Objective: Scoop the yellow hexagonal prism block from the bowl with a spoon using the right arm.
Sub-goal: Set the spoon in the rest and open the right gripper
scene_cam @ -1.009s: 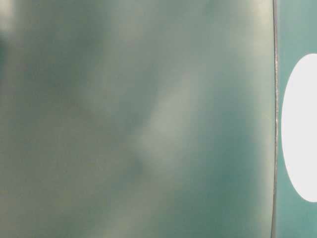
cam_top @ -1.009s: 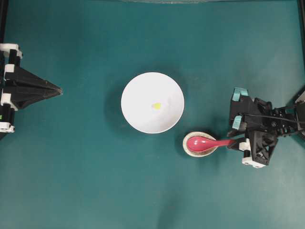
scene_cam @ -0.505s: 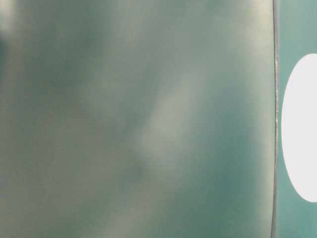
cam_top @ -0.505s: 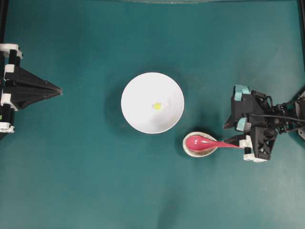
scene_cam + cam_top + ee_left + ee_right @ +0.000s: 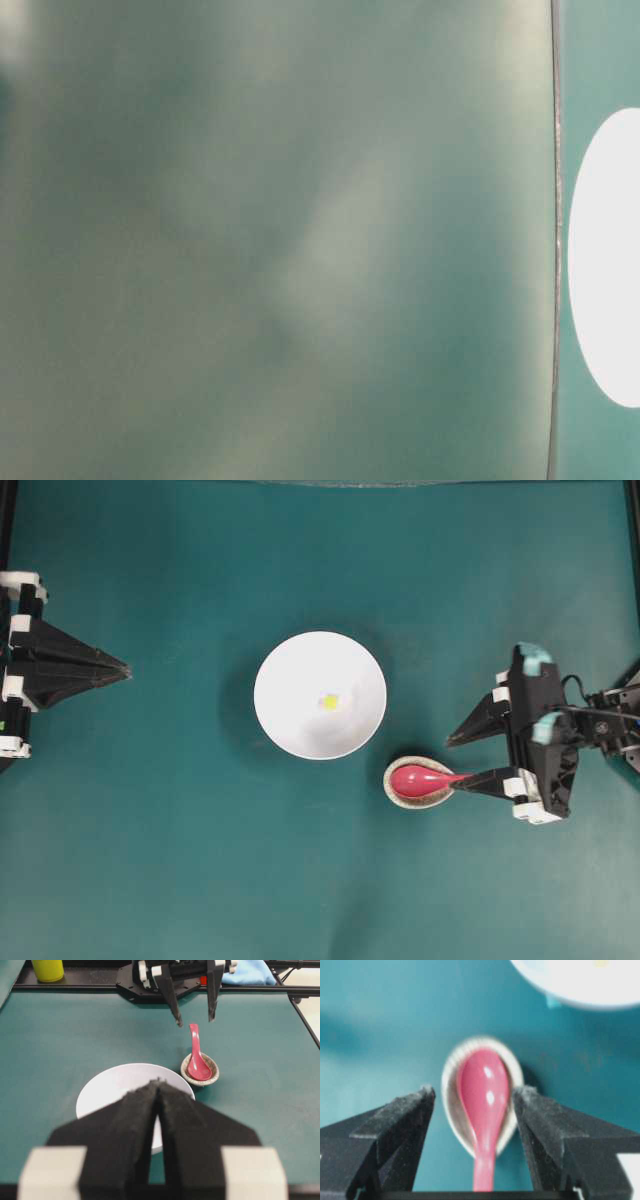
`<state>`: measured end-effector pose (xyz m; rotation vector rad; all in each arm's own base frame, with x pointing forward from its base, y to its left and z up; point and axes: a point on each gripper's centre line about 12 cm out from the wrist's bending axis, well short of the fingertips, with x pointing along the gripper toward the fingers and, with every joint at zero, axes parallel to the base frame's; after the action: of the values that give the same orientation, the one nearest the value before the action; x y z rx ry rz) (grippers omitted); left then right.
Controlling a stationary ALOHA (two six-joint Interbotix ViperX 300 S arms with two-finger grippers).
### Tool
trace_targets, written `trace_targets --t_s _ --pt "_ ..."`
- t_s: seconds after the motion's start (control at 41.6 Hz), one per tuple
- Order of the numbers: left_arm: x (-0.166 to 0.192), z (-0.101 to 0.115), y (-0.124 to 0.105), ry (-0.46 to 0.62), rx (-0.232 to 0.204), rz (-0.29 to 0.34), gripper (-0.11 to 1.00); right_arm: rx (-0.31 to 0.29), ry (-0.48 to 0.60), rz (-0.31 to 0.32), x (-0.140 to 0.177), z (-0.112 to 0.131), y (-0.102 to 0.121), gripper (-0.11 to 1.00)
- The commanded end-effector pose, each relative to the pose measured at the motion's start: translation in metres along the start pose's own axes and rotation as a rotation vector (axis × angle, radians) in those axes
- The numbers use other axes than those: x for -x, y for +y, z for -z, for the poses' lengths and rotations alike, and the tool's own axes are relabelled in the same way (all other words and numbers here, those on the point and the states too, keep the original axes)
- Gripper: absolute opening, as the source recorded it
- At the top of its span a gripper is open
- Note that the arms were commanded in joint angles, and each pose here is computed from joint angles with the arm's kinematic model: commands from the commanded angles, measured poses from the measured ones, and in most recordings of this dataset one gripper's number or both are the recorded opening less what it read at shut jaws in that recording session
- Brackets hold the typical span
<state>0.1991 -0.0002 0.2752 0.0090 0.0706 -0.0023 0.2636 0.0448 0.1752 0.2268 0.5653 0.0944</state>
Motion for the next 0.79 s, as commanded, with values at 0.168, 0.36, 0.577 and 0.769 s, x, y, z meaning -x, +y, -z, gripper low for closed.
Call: trace_targets --t_s 0.168,0.36,0.577,0.769 --pt "-0.003 -0.012 0.000 -0.032 -0.002 0.000 0.03 0.000 -0.246 -0.101 0.015 0.005 0.002 0.63" --pt "-0.003 -0.012 0.000 -0.035 -0.002 0.002 0.04 -0.019 -0.336 -0.128 0.022 0.020 -0.002 0.63" --pt "-0.003 -0.012 0.000 -0.035 -0.002 0.002 0.03 -0.032 -0.362 -0.110 0.023 0.037 -0.010 0.63" --pt "-0.003 -0.011 0.000 -0.035 -0.002 0.000 0.03 -0.057 -0.364 -0.069 0.017 0.054 -0.017 0.63"
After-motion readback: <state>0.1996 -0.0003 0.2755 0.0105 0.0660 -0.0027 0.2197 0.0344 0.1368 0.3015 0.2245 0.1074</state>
